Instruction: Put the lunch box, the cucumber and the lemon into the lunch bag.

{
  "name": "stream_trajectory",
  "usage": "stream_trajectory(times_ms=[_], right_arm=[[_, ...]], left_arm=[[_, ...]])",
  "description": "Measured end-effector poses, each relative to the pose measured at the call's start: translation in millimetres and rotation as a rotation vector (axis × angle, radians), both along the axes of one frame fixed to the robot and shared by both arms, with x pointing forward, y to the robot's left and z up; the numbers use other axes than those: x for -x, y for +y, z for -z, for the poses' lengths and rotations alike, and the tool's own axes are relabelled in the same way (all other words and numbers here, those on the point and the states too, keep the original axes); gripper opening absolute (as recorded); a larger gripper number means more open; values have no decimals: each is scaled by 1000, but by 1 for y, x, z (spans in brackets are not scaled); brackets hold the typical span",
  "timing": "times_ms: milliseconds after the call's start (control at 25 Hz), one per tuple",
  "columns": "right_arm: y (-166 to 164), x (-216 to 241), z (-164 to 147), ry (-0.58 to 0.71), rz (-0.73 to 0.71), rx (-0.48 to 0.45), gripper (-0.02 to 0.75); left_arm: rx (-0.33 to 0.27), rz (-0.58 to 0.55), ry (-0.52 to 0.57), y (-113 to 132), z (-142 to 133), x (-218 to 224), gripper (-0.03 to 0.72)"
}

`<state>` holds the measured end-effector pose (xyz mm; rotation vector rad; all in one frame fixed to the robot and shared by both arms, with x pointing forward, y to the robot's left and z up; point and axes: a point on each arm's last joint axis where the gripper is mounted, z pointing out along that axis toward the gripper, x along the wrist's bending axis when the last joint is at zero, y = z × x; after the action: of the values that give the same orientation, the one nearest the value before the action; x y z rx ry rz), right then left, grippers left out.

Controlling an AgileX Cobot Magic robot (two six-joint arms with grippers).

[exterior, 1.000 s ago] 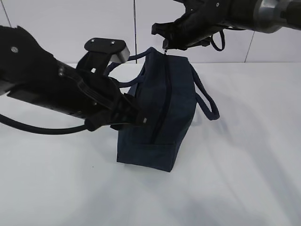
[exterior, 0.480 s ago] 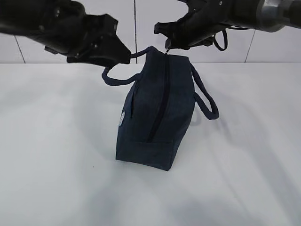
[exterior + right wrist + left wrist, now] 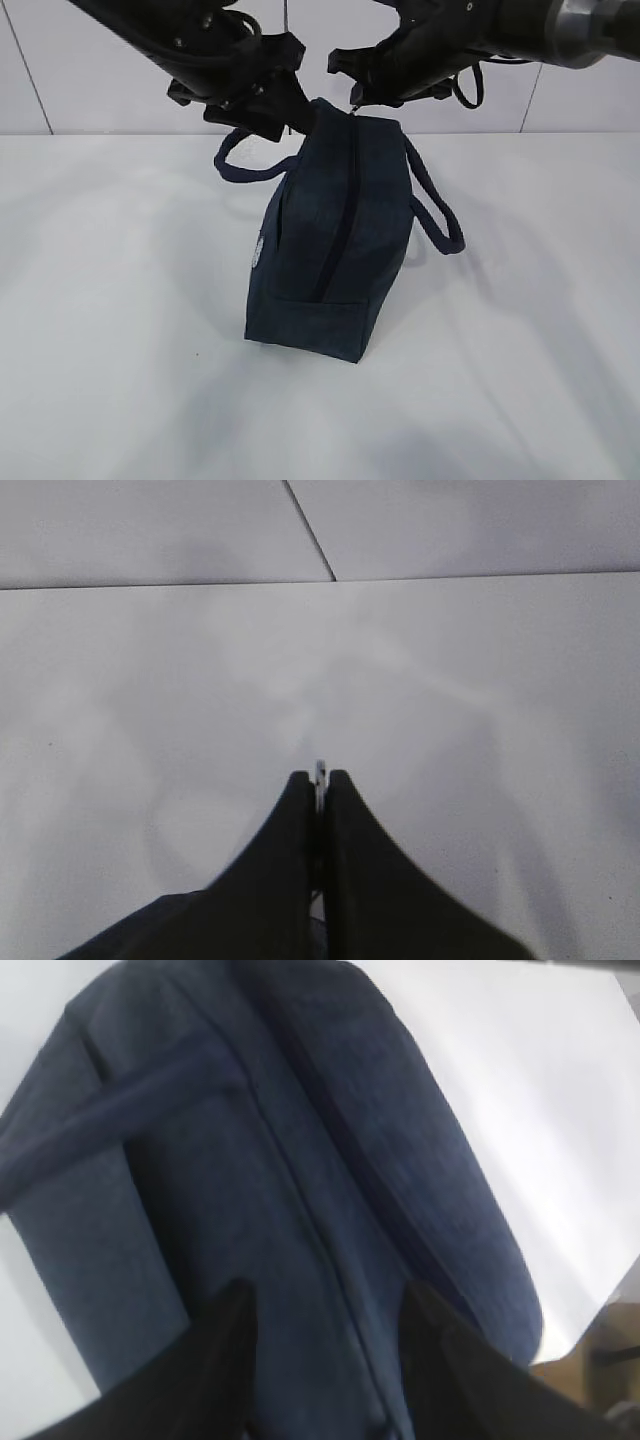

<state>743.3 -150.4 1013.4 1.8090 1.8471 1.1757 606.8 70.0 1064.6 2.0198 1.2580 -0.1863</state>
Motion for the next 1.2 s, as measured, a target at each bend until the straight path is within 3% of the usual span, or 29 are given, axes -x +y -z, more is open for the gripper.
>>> stream_trajectory(times_ms=[400,560,640,960,1200], right_arm=[[0,1,1,11,-6,5,18],[0,1,1,11,-9,8,18],[0,1,1,11,-9,8,17],[0,1,3,23,-15,18,18],[2,4,21,122,-35,26,18]], left_arm=[[-37,23,77,-17,39,-32,313],[-40,33,86,-18,38,-32,66],[-47,45,97,-17,39,-30,8],[-84,142,91,-16,40,-25,-8],[-144,237,50,-23,29,-10,-8]])
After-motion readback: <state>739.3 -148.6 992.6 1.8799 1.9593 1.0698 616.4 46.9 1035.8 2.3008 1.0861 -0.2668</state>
